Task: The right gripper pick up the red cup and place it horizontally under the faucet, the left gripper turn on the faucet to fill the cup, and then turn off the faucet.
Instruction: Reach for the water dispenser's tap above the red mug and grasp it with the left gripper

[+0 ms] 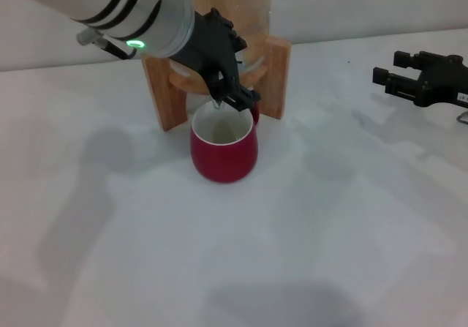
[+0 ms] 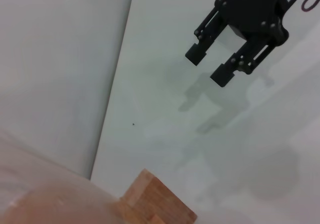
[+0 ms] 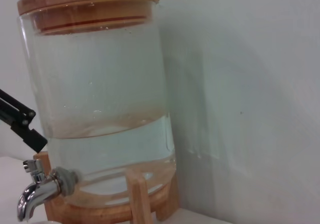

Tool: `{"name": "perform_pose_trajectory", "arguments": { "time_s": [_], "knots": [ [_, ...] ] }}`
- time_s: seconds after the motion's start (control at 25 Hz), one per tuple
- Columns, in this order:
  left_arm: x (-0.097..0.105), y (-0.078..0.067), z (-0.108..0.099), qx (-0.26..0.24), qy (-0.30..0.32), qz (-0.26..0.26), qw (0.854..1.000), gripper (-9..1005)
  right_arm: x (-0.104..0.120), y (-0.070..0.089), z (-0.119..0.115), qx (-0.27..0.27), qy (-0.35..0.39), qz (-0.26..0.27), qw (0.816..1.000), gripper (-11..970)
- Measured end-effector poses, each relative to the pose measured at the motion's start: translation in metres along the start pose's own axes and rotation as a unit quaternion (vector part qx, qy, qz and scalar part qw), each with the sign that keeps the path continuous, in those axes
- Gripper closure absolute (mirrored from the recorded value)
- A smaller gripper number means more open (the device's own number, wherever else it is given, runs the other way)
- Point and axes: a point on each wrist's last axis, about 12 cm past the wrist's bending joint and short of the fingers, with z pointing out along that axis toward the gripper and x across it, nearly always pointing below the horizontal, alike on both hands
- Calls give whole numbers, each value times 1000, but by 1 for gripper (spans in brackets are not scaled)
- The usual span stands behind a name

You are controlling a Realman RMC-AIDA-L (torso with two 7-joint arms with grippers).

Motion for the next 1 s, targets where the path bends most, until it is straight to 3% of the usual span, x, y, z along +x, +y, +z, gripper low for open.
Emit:
{"name": "perform_pose_trajectory", "arguments": {
  "time_s": [1.0],
  "knots": [
    [3, -6, 6, 21, -10, -11, 1000, 199, 3, 0, -1, 5, 4, 2, 1000, 383]
  ]
}}
